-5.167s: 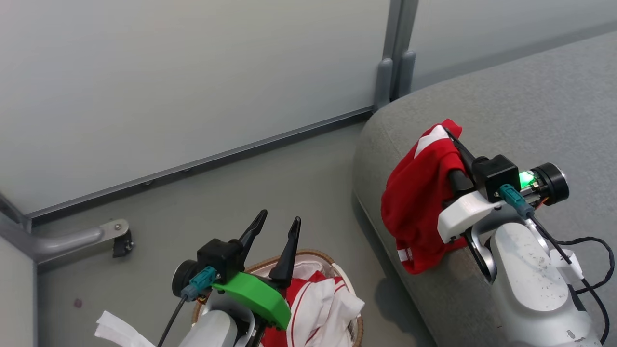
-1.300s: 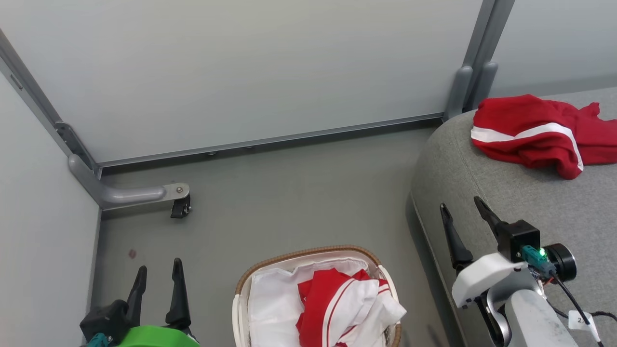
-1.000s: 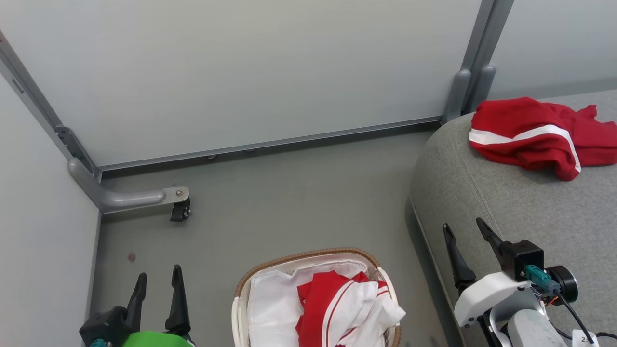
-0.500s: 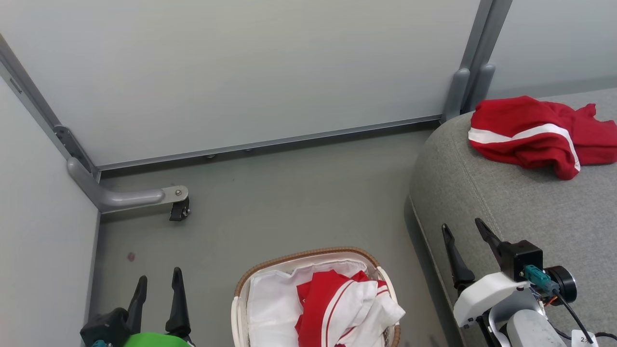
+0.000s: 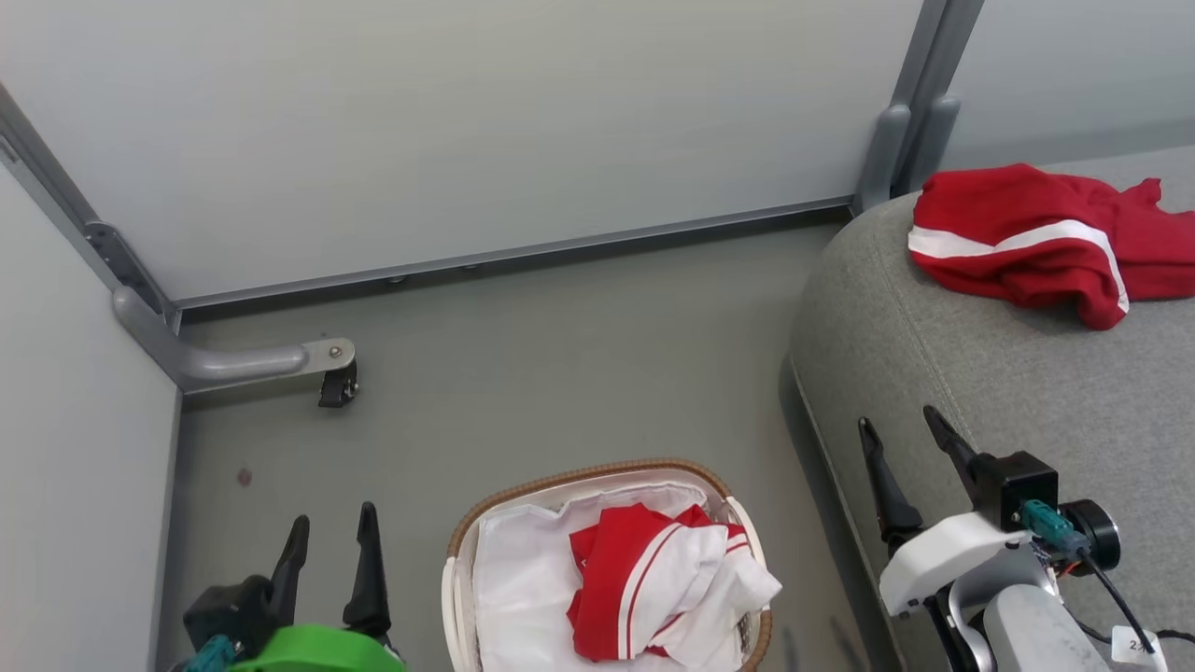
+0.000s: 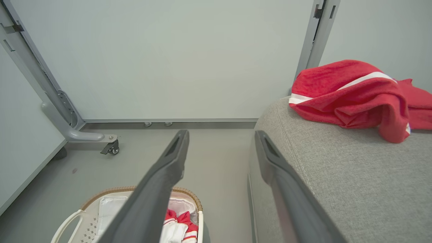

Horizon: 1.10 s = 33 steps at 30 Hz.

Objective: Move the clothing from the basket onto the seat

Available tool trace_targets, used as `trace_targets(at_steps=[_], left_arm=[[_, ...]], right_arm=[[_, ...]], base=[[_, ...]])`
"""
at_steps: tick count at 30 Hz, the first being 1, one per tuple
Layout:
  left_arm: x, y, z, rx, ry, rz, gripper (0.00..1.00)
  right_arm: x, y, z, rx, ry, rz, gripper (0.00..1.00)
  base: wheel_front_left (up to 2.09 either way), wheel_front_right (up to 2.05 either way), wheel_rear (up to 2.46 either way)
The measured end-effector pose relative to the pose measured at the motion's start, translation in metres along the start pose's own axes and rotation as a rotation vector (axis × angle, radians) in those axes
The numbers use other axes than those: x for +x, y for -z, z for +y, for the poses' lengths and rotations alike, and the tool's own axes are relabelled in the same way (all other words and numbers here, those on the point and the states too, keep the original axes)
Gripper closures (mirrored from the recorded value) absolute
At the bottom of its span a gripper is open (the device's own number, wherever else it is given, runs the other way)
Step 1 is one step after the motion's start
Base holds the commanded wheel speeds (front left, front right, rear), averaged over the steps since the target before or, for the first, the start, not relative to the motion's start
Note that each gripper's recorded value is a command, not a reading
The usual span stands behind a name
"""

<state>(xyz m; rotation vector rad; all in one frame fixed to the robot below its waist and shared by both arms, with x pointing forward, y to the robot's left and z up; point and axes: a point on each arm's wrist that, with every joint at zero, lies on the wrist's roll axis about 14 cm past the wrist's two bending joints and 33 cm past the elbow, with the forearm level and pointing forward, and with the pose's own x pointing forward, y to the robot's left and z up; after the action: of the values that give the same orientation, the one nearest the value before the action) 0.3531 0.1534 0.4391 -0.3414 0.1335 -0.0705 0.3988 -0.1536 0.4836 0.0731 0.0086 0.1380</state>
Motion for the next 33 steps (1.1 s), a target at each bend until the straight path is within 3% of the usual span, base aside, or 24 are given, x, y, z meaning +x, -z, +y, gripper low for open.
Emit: trace_targets(at_steps=[14,22,33], left_arm=[[0.075,0.052,-0.044,0.07,0.165,0.181,0.0],[0.105,0.125,-0.061,0.131,0.264,0.397,0.0],[0.098,0.233,-0.075,0.169,0.387,0.735,0.0]], right_arm=[[0.049,0.006,-0.027,-0.017,0.052,-0.004,0.0],[0.074,0.028,-0.047,-0.015,0.089,0.025,0.0],[0.088,0.065,-0.072,-0.007,0.138,0.08,0.0]], base=[[0.0,0.0,0.0],[0.0,0.0,0.0],[0.0,0.0,0.0]])
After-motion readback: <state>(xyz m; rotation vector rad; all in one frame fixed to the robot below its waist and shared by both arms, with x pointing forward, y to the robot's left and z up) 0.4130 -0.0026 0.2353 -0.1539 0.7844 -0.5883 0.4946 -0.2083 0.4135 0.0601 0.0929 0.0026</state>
